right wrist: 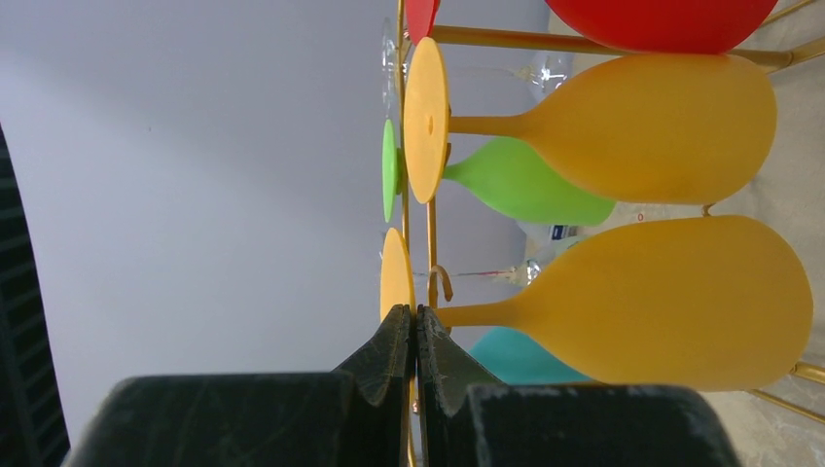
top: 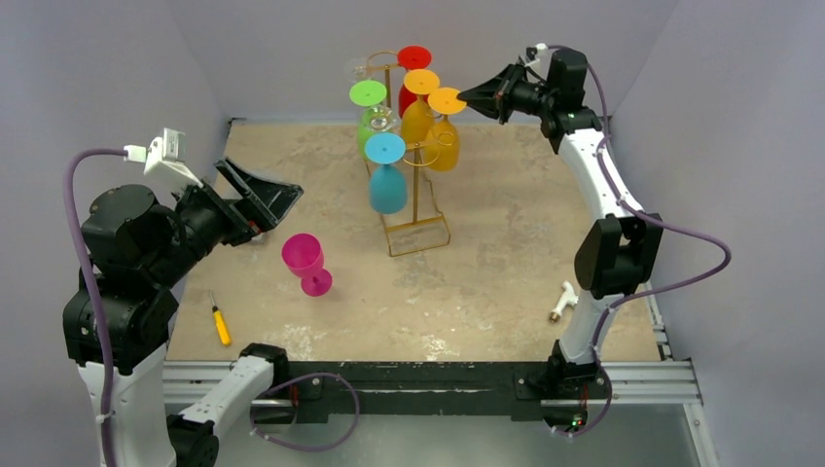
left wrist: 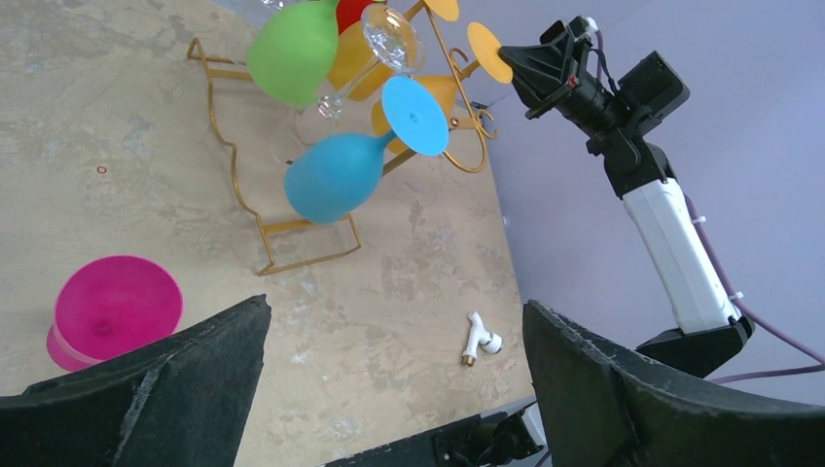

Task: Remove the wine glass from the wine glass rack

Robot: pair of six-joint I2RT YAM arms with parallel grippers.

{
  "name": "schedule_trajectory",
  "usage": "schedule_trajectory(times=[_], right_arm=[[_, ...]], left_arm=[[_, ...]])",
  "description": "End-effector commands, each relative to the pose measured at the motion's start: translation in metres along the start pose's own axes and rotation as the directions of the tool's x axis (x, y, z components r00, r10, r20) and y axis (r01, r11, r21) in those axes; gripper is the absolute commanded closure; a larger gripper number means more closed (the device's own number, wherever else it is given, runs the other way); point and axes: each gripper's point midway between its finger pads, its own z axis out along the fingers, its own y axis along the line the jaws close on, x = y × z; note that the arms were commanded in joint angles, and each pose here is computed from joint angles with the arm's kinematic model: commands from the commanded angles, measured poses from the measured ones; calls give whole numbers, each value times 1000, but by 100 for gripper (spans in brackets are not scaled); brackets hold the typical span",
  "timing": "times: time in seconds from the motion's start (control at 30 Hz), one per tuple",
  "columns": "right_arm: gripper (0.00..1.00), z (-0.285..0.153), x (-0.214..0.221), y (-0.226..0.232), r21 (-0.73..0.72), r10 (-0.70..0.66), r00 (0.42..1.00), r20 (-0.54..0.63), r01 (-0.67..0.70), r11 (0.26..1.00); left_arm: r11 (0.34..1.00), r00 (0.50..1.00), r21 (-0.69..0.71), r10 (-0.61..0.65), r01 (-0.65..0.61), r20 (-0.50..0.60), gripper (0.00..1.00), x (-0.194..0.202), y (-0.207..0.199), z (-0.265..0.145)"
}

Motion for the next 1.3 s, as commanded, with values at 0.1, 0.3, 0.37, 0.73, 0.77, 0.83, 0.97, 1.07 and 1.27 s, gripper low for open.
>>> schedule_trajectory(times=[0.1, 0.3, 0.37, 0.73, 0.77, 0.83, 0.97, 1.07, 1.27], right_arm=[[100, -21, 10, 46, -79, -97, 995, 9, 98, 992], [100, -28, 12, 48, -63, -109, 994, 10, 110, 992], [100, -32, 13, 48, -44, -120, 993, 11, 120, 992], [100, -67, 26, 59, 73, -216, 975, 59, 212, 975], [100, -72, 26, 60, 94, -226, 971, 72, 219, 971], [100, -82, 27, 64, 121, -236, 968, 85, 225, 967], [100, -104, 27, 70, 167, -250, 960, 128, 228, 959], [100, -120, 31, 77, 187, -274, 949, 154, 245, 951], [100, -150, 35, 90, 202, -299, 933, 199, 259, 944]], left_arm=[[999, 999, 35, 29, -30, 31, 2, -7, -9, -6], [999, 999, 35, 31, -32, 33, 2, -6, -8, -9], [999, 999, 31, 30, -31, 34, 1, -6, -8, -10], [999, 999, 16, 36, -36, 17, 0, 0, -4, -15], [999, 999, 16, 36, -36, 18, 0, 1, -3, -15], [999, 999, 25, 39, -39, 20, 0, 1, -5, -16], [998, 999, 40, 45, -46, 23, 0, 0, -7, -16], [998, 999, 54, 42, -43, 19, 0, 1, -9, -13], [995, 1000, 98, 16, -17, 10, 0, 3, -15, -8]])
